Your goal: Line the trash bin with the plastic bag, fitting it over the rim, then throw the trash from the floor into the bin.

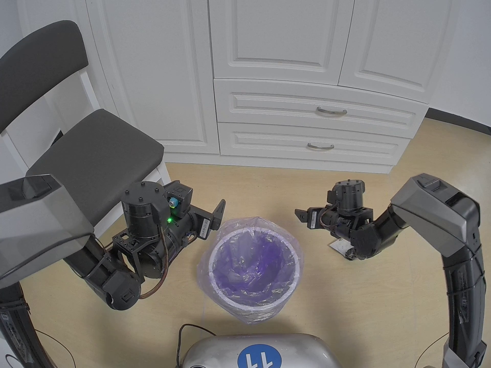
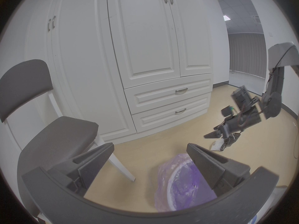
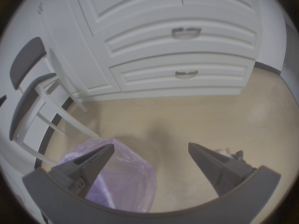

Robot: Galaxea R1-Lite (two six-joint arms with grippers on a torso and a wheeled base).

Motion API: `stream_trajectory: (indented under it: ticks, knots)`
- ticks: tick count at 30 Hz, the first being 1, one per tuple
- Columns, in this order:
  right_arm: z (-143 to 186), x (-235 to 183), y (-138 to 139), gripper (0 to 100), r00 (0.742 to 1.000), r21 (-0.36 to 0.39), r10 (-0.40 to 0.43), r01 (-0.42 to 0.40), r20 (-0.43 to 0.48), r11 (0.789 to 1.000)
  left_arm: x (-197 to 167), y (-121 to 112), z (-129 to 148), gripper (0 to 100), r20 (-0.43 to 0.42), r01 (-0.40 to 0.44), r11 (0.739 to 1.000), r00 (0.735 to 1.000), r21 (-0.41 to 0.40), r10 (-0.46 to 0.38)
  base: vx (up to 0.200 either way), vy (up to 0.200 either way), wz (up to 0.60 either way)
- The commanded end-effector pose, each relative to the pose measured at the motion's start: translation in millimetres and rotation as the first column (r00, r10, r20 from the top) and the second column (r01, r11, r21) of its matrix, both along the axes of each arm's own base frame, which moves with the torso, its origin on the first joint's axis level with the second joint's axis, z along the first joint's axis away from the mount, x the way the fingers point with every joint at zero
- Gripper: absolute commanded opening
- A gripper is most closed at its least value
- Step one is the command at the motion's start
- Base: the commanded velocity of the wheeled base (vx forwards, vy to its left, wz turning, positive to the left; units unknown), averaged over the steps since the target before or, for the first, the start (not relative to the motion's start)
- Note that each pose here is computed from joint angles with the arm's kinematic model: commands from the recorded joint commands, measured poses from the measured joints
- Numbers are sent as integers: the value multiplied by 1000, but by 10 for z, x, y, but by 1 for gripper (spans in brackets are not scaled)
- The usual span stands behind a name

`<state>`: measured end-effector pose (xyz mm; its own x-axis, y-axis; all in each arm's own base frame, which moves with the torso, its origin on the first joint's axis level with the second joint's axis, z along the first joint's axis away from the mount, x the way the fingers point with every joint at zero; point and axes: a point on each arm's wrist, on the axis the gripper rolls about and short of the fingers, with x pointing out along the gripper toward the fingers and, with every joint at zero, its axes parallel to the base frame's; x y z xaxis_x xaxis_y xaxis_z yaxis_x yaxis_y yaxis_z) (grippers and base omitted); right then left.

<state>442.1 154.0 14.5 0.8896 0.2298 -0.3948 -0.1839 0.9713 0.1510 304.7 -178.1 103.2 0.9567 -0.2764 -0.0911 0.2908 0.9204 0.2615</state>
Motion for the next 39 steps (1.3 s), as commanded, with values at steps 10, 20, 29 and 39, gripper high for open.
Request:
stream_trajectory:
  ticks: [10,20,29,39]
  knots:
    - [1211,-1525,-692,100,954,-179,-244,274,174,945,-641,396,251,100,-25,-13,984,1000,-176,8,0,0,0]
    - [1148,-1318,-1091,100,932,-248,-362,349,-7,904,-1009,626,735,100,117,15,973,993,-229,12,0,0,0]
    - [896,-993,-1451,100,861,-198,-351,296,-367,934,-1067,717,934,100,39,-24,980,999,-200,32,0,0,0]
    - [-193,-289,-1711,100,748,-213,-393,331,-535,919,-1101,737,920,100,30,-26,981,999,-193,32,0,0,0]
